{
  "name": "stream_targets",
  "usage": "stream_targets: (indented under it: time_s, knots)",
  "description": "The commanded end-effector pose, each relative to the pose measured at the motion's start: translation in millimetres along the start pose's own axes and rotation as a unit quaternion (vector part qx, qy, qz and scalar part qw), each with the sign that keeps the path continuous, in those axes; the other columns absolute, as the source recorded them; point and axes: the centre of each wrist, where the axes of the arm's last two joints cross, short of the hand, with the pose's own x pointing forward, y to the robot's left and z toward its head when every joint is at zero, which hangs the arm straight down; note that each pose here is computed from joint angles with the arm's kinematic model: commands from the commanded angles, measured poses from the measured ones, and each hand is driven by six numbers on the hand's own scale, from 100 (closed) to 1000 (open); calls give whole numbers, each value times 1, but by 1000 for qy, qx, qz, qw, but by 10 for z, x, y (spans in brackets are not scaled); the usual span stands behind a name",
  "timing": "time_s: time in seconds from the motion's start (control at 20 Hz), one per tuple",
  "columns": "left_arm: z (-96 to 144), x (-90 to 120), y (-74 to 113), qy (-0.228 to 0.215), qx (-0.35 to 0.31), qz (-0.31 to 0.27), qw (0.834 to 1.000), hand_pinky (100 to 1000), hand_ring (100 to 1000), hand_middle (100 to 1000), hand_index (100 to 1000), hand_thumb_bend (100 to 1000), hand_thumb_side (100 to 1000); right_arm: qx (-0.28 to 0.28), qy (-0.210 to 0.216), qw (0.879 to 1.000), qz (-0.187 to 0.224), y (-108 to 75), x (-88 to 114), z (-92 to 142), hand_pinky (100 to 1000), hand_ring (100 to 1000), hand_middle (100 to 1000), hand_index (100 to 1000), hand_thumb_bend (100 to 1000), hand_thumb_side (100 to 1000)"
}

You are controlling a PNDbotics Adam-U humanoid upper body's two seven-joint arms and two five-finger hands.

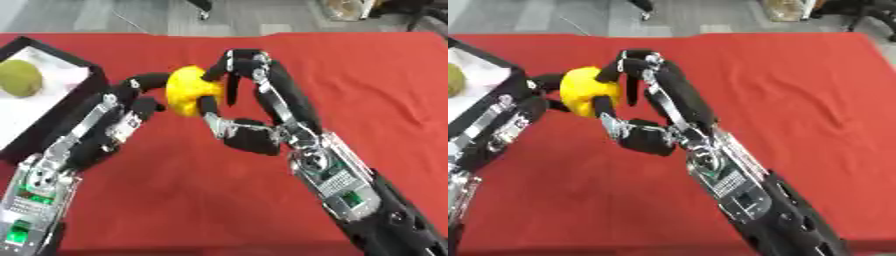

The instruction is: Pick up the objects with one hand, pass them to the other hand, and then place them into the box on the other side of the table.

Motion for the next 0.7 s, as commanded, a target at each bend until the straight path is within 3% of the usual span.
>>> stream_targets:
  time_s: [0.05, 0.7]
  knots:
    - [-76, 91, 11, -34, -25, -18, 999, 768, 957, 844, 945, 143, 809, 0, -4, 1000, -9, 23, 8, -24, 770, 321, 484, 214, 100, 100]
    - [-232, 210, -94, -114, -119, -12, 986, 802, 973, 870, 977, 172, 793, 23, 5, 999, -27, 149, -38, 9, 766, 305, 480, 211, 100, 100]
